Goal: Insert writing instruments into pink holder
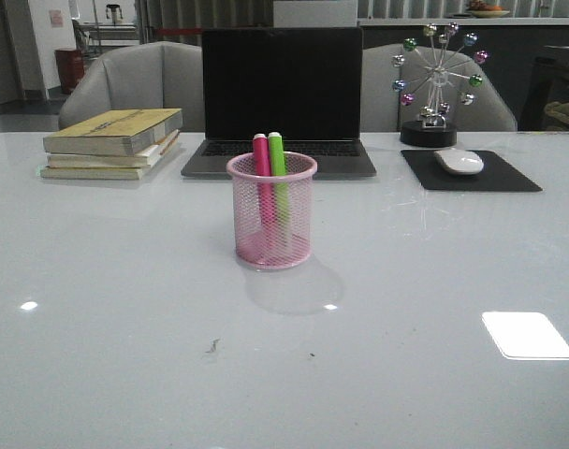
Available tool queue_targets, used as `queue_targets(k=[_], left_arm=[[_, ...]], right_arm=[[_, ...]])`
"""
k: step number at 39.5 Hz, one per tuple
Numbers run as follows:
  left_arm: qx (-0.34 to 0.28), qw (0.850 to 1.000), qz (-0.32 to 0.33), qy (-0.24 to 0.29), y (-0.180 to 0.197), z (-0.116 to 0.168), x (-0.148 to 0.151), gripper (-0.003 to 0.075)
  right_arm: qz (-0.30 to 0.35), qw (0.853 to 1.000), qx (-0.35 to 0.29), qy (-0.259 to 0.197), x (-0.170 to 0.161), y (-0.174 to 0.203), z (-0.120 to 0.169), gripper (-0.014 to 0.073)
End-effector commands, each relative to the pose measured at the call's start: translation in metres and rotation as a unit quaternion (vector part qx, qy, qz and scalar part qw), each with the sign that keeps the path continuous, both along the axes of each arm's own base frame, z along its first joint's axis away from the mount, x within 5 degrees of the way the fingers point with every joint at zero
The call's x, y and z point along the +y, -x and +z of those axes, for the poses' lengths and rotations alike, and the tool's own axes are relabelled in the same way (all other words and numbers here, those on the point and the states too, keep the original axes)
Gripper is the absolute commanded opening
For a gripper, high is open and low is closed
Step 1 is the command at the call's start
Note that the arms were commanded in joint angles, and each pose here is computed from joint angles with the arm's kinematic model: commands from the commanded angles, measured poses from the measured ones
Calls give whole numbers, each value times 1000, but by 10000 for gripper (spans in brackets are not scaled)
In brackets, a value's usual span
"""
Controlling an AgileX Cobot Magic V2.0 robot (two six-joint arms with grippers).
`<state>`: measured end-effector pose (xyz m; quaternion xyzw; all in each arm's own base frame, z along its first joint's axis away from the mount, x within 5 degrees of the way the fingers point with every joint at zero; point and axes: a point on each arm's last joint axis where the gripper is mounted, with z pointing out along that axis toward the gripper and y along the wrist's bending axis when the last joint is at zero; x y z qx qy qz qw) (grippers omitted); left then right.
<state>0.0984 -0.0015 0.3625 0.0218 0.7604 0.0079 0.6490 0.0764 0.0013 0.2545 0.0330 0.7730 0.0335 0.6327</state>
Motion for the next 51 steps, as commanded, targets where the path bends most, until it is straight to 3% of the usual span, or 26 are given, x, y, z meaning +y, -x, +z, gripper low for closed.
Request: queue_targets(k=[1, 12, 20, 51], left_arm=[[-58, 998, 1, 6, 1, 17, 0, 403], [-58, 998, 1, 6, 1, 17, 0, 404], [-55, 998, 1, 6, 0, 16, 0, 404], [-54, 999, 1, 6, 0, 16, 0, 404]], right_arm=[[-13, 998, -62, 8, -2, 7, 1, 28], [-20, 991, -132, 4, -3, 23, -35, 28], [-21, 993, -115, 4, -3, 20, -55, 28], [-20, 994, -107, 13, -3, 20, -56, 28]])
